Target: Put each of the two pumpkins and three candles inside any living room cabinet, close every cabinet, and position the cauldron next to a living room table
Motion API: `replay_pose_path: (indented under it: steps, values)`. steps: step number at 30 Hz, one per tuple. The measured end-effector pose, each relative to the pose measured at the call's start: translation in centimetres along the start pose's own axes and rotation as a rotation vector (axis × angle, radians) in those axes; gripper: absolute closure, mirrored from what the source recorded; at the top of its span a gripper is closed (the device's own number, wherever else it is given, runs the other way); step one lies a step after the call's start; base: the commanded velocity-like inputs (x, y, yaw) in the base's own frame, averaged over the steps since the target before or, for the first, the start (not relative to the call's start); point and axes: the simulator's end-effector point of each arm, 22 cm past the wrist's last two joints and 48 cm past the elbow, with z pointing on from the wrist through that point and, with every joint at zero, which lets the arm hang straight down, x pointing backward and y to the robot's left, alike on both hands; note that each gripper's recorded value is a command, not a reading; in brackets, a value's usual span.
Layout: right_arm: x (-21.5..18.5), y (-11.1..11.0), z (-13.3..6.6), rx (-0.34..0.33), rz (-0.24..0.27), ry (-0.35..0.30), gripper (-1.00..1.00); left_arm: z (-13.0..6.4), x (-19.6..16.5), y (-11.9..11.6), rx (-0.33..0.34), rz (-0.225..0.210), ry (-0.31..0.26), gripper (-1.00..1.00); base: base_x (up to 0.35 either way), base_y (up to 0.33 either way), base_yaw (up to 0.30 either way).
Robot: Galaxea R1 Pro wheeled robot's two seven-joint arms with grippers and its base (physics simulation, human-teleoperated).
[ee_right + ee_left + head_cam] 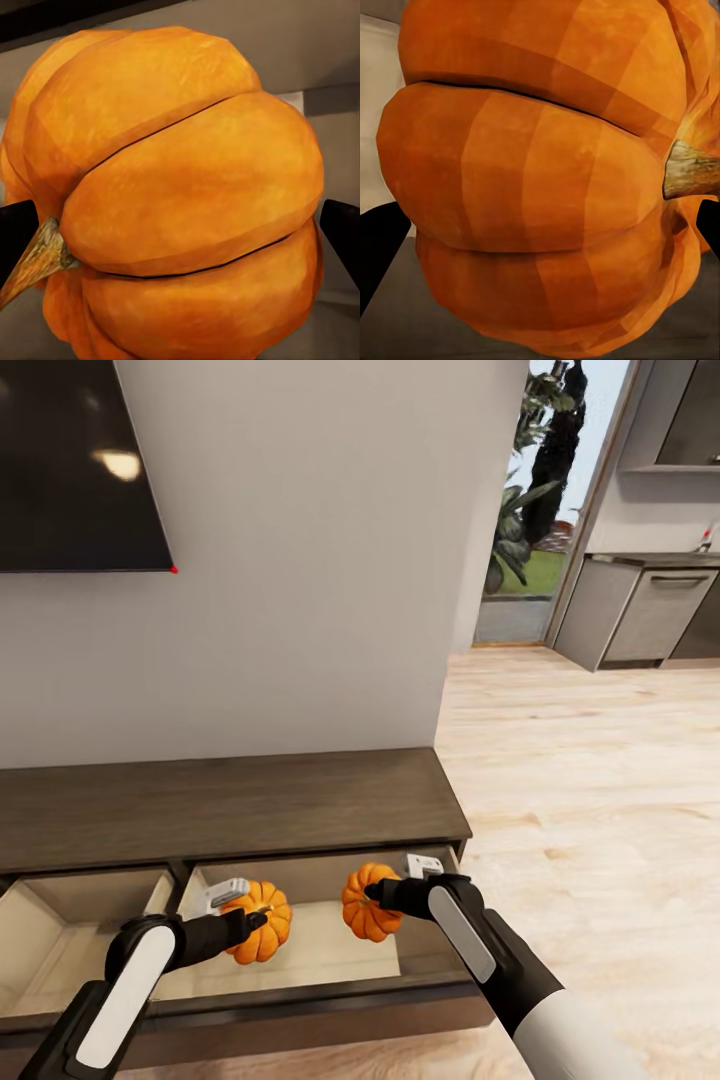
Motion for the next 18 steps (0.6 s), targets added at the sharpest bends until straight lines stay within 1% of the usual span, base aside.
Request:
replay_pose_path:
  steps: [2, 3, 7, 9, 18]
  values:
    - [0.3, -0.1, 0.3, -0.001, 0.0, -0.001, 1.0, 0.4, 0.3, 0.3, -0.018, 0.014, -0.005, 1.0, 0.0, 0.0, 0.0]
    - [0.4, -0.2, 0.5, 0.0, 0.0, -0.001, 1.0, 0.7, 0.4, 0.3, -0.037, 0.028, -0.012, 1.0, 0.0, 0.0, 0.0]
    - [1.1, -0.6, 1.0, 0.003, -0.002, -0.002, 1.0, 1.8, 0.9, -0.5, -0.074, 0.055, -0.048, 1.0, 0.0, 0.0, 0.0]
    - [1.4, -0.8, 1.4, 0.003, -0.002, -0.001, 1.0, 2.2, 1.0, -0.4, -0.089, 0.064, -0.059, 1.0, 0.0, 0.0, 0.0]
    - [1.5, -0.8, 1.5, 0.002, -0.003, -0.002, 1.0, 2.4, 1.1, -0.7, -0.092, 0.07, -0.066, 1.0, 0.007, 0.0, 0.0]
